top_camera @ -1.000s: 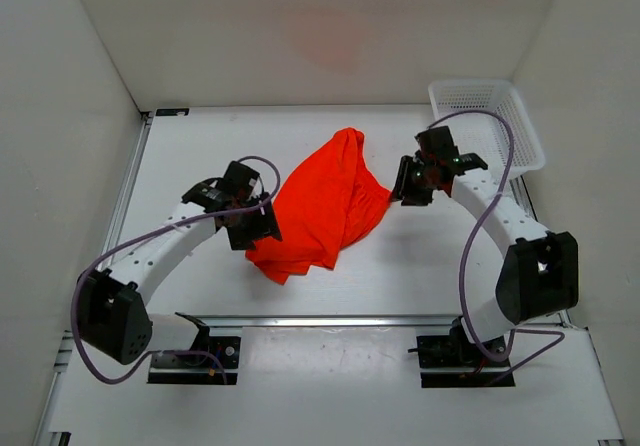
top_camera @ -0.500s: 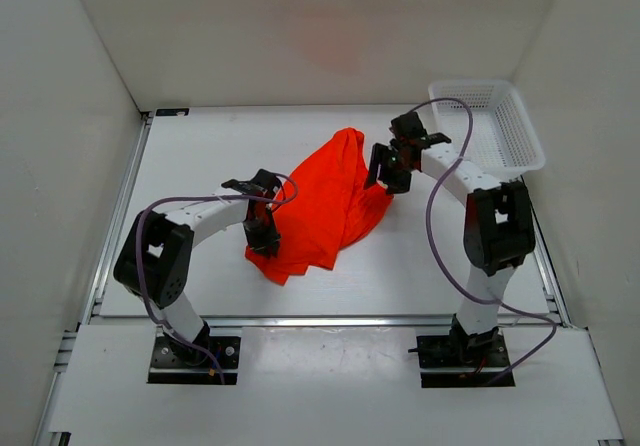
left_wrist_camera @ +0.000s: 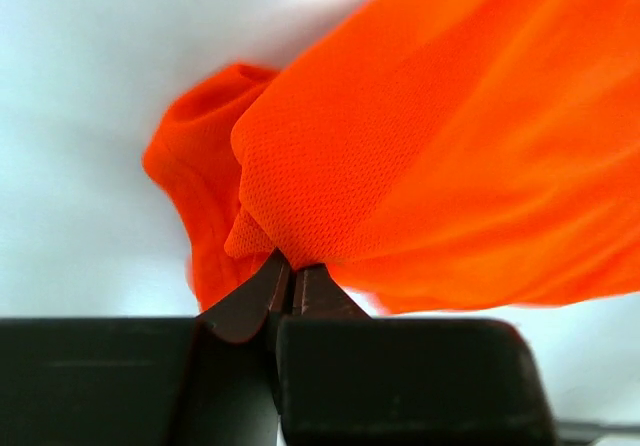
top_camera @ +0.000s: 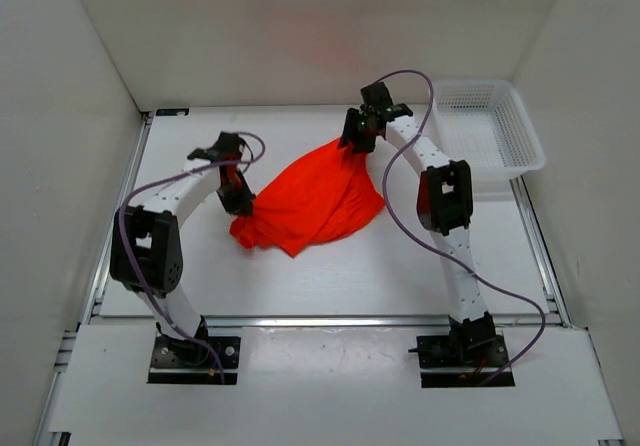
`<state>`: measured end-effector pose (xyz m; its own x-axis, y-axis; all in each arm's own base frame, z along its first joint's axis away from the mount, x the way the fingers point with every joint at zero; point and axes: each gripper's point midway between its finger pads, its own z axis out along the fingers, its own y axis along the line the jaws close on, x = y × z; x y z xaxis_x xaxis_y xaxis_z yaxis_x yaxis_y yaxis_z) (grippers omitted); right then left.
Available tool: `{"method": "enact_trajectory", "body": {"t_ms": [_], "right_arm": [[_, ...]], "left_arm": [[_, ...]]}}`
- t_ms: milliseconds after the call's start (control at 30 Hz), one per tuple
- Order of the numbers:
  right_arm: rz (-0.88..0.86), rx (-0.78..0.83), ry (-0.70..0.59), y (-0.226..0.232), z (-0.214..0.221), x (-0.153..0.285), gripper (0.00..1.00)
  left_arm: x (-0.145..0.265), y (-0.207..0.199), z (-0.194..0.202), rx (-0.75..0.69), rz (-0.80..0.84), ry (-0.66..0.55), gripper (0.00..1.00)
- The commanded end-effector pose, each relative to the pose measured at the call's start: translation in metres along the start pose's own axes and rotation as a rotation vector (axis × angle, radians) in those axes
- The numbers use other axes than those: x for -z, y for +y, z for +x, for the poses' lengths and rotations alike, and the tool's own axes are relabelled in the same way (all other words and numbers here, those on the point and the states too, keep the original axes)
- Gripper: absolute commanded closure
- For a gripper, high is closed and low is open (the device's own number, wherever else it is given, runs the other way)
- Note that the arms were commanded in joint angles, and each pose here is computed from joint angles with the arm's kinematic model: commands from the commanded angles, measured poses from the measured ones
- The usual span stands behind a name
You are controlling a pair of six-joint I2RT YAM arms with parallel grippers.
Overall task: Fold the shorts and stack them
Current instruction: Flatten the shorts out
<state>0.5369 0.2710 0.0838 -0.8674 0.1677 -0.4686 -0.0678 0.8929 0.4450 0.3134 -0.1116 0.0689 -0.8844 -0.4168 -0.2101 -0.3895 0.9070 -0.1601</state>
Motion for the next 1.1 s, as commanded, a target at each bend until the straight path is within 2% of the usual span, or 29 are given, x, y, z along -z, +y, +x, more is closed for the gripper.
{"method": "enact_trajectory", "body": {"t_ms": [0,33,67,100,133,167,200,233,267,333,367,400,433,500,533,567,600,633,667,700,767,833,900,1000,1067], "right_arm": [[-0.044,-0.025,0.001,0.014,-0.009,0.006,0.53],[-0.056,-0.023,-0.001,0.015,-0.01,0.003,0.57],[-0.056,-0.023,-0.001,0.015,-0.01,0.003,0.63],[-0.06,-0.021,-0.009,0.017,-0.013,0.004,0.68],[-0.072,-0.02,-0.002,0.019,-0.012,0.005,0.89],[-0.055,-0.029,0.027,0.012,-0.001,-0.001,1.0],[-0.073,-0.018,0.029,0.015,0.0,0.003,1.0],[-0.086,-0.011,0.007,0.021,-0.005,0.017,1.0],[-0.097,-0.001,0.008,0.022,-0.002,0.021,1.0],[-0.116,0.005,-0.004,0.022,0.009,0.035,1.0],[-0.101,0.002,0.038,0.016,0.031,0.032,1.0],[-0.115,0.009,0.012,0.022,0.027,0.049,1.0],[-0.109,0.017,0.005,0.023,0.032,0.052,1.0],[-0.079,0.009,0.01,0.02,0.048,0.065,1.0],[-0.07,0.015,0.008,0.02,0.055,0.068,1.0],[-0.036,0.002,-0.018,0.014,0.053,0.072,0.97],[-0.027,-0.005,-0.042,0.014,0.051,0.084,0.66],[-0.007,-0.002,-0.024,0.009,0.063,0.084,0.46],[0.005,-0.013,-0.031,0.007,0.065,0.088,0.3],[0.01,-0.011,-0.052,0.007,0.062,0.097,0.15],[0.046,-0.013,-0.066,-0.001,0.066,0.102,0.14],[0.062,-0.004,-0.076,-0.005,0.069,0.113,0.17],[0.065,-0.002,-0.095,-0.005,0.069,0.124,0.2],[0.083,-0.01,-0.091,-0.018,0.074,0.135,0.23],[0.092,-0.018,-0.087,-0.024,0.08,0.142,0.23]], "left_arm": [[0.03,0.002,-0.072,0.007,-0.012,-0.138,0.9],[0.042,0.0,-0.086,0.013,0.002,-0.169,0.9],[0.038,0.001,-0.096,0.014,-0.016,-0.166,0.9],[0.055,-0.001,-0.119,0.017,-0.003,-0.204,0.9],[0.048,0.002,-0.128,0.02,-0.028,-0.194,0.85],[0.051,0.003,-0.136,0.021,-0.033,-0.196,0.62],[0.056,0.007,-0.145,0.04,-0.037,-0.201,0.34],[0.07,0.003,-0.155,0.031,-0.028,-0.237,0.02],[0.072,0.007,-0.157,0.041,-0.032,-0.238,0.0],[0.08,0.011,-0.15,0.032,-0.03,-0.243,0.0],[0.096,0.011,-0.144,0.032,0.0,-0.268,0.0],[0.1,0.01,-0.141,0.03,0.023,-0.28,0.0],[0.087,0.015,-0.119,0.029,0.015,-0.231,0.0],[0.097,0.007,-0.092,0.031,0.095,-0.221,0.08],[0.079,0.008,-0.066,0.045,0.104,-0.16,0.18],[0.075,0.0,-0.049,0.049,0.158,-0.113,0.23],[0.077,-0.004,-0.036,0.049,0.195,-0.103,0.26],[0.07,-0.007,-0.024,0.049,0.212,-0.073,0.26],[0.056,-0.008,-0.007,0.053,0.21,-0.031,0.26],[0.052,-0.005,-0.003,0.055,0.2,-0.017,0.14],[0.041,-0.004,0.001,0.048,0.176,0.0,0.04],[0.03,0.0,-0.003,0.05,0.139,-0.007,0.01],[0.03,-0.004,-0.02,0.051,0.127,-0.052,0.05],[0.016,-0.01,-0.033,0.052,0.106,-0.047,0.2],[0.0,-0.008,-0.03,0.045,0.077,-0.01,0.23]]}}
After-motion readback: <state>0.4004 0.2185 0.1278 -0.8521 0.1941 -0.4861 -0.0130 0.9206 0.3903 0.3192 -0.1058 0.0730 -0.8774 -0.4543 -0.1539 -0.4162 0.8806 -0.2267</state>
